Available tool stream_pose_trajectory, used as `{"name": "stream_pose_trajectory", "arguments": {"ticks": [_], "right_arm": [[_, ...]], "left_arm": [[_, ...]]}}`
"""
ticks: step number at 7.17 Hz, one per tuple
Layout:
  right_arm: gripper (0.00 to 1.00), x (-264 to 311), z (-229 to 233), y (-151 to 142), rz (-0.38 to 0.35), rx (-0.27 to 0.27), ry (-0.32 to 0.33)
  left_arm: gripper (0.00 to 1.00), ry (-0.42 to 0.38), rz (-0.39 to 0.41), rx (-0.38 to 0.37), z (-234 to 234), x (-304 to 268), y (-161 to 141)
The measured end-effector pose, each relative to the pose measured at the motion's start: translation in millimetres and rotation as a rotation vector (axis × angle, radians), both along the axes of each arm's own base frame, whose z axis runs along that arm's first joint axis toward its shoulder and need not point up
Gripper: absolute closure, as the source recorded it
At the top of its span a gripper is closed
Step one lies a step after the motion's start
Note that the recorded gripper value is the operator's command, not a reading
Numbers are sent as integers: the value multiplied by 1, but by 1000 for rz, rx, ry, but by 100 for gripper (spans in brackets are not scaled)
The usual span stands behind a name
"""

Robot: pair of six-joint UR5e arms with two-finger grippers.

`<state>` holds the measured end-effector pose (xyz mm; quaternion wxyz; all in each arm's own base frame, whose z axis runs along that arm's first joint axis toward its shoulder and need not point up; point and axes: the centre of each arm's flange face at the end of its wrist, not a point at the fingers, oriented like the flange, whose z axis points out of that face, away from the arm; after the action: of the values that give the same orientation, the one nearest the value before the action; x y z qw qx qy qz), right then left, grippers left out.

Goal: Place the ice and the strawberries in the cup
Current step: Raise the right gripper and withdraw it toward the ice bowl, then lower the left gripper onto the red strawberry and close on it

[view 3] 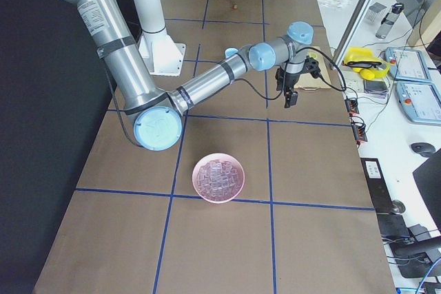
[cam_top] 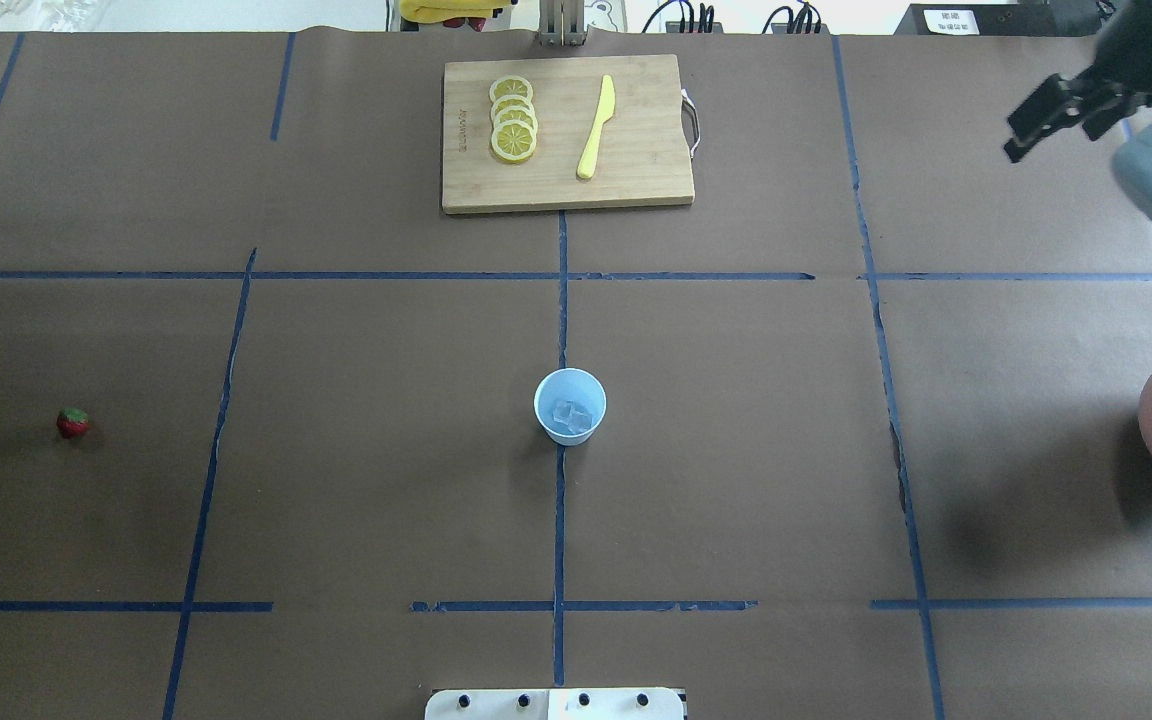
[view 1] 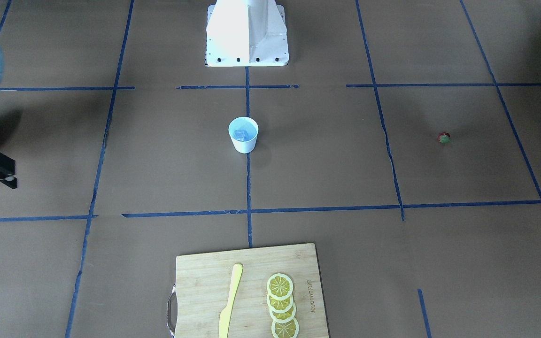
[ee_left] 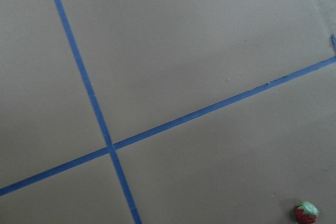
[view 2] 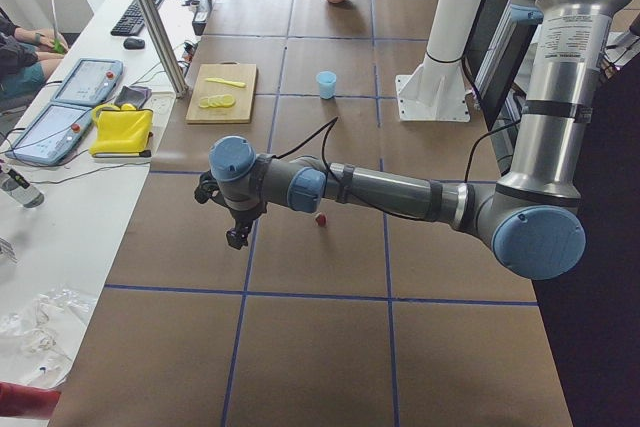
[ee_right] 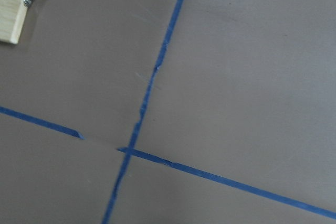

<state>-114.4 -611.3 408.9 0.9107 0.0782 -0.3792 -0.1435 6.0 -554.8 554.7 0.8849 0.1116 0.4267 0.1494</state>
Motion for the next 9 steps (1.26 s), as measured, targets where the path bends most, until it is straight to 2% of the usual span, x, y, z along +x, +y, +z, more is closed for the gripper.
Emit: {"name": "stream_pose_trajectory", "arguments": {"ticks": [1, 2, 3, 4, 5, 6, 7, 9], "right_arm": [[1, 58, 53, 17, -44, 33, -3], [1, 109, 108, 46, -80, 52, 2], [1, 151, 158, 83, -86, 39, 8], [1, 181, 195, 116, -65, 4, 9], [1, 197, 218, 141, -42, -32, 9], [1, 204, 228, 154, -27, -52, 9], [1, 206, 231, 158, -17, -63, 8], [1, 206, 230, 160, -9, -69, 8]], "left_arm": [[0, 1, -19, -27, -6, 7, -2], [0, -10, -46, -55, -12, 14, -3], [0, -40, -73, -74, -20, 23, -2], [0, -72, -99, -92, -25, 34, 2], [0, -100, -123, -123, -28, 51, 11], [0, -129, -140, -154, -30, 75, 29], [0, -146, -157, -172, -31, 102, 52], [0, -112, -188, -192, -22, 156, 96]]}}
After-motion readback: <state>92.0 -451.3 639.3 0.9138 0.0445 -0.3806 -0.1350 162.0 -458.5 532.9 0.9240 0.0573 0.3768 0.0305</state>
